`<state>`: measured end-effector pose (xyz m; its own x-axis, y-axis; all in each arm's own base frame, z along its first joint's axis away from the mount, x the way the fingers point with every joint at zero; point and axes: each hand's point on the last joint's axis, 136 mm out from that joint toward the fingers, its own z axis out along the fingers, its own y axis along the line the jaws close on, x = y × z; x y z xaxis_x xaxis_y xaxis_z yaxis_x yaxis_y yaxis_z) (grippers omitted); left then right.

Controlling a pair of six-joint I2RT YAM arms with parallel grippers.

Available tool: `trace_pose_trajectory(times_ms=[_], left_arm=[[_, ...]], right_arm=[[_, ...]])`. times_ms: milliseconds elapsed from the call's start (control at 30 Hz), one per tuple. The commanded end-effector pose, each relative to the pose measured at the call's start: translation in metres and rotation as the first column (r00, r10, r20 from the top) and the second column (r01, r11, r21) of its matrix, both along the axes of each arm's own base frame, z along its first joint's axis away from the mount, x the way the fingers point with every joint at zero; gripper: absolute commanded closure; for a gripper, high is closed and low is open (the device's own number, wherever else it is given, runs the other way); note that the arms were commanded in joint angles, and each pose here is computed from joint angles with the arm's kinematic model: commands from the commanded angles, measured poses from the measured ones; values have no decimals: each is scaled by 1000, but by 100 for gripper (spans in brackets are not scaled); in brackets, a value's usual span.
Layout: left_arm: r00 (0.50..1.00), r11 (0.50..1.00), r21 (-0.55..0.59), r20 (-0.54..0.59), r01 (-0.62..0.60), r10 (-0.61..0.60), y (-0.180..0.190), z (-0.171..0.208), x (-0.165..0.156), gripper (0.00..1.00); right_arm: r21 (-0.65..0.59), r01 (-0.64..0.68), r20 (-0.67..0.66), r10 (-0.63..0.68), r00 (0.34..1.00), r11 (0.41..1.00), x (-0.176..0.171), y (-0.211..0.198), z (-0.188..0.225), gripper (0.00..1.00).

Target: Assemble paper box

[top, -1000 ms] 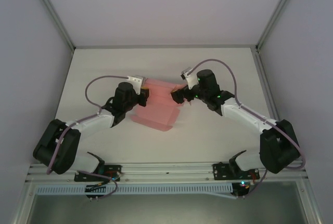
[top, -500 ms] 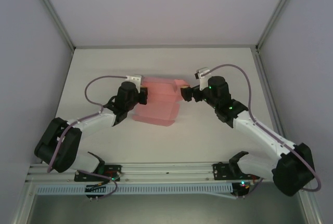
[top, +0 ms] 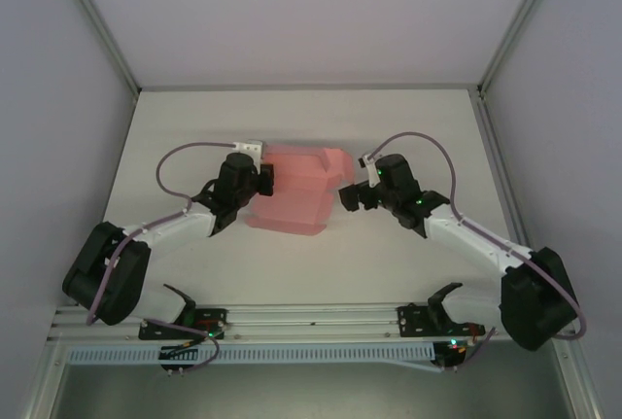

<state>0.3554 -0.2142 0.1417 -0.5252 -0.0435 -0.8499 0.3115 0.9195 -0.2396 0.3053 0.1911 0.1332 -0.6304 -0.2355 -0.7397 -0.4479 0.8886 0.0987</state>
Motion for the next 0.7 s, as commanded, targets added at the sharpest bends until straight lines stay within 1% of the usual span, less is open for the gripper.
trace_pose_trajectory(times_ms=[0,133,200,367,500,667], left_arm=[[999,999,-44,45,-7,9,-1,23,4,100],[999,999,-33,44,20,-18,-4,20,1,100],[999,999,-30,48,27,-25,-4,19,0,100],[997,998,-32,53,55,-53,-10,18,-3,100],[997,996,-62,56,58,-54,-15,22,-4,100],[999,993,-112,35,35,-31,-17,25,-3,100]], right_arm=[[10,9,32,-9,999,1000,18,9,17,0],[40,-17,70,15,997,999,33,24,30,0],[46,-50,69,46,997,998,37,31,31,0],[-6,-132,42,132,990,991,38,49,21,0],[-29,-116,63,118,991,993,44,60,16,0],[-80,-58,138,69,988,995,49,65,13,0]])
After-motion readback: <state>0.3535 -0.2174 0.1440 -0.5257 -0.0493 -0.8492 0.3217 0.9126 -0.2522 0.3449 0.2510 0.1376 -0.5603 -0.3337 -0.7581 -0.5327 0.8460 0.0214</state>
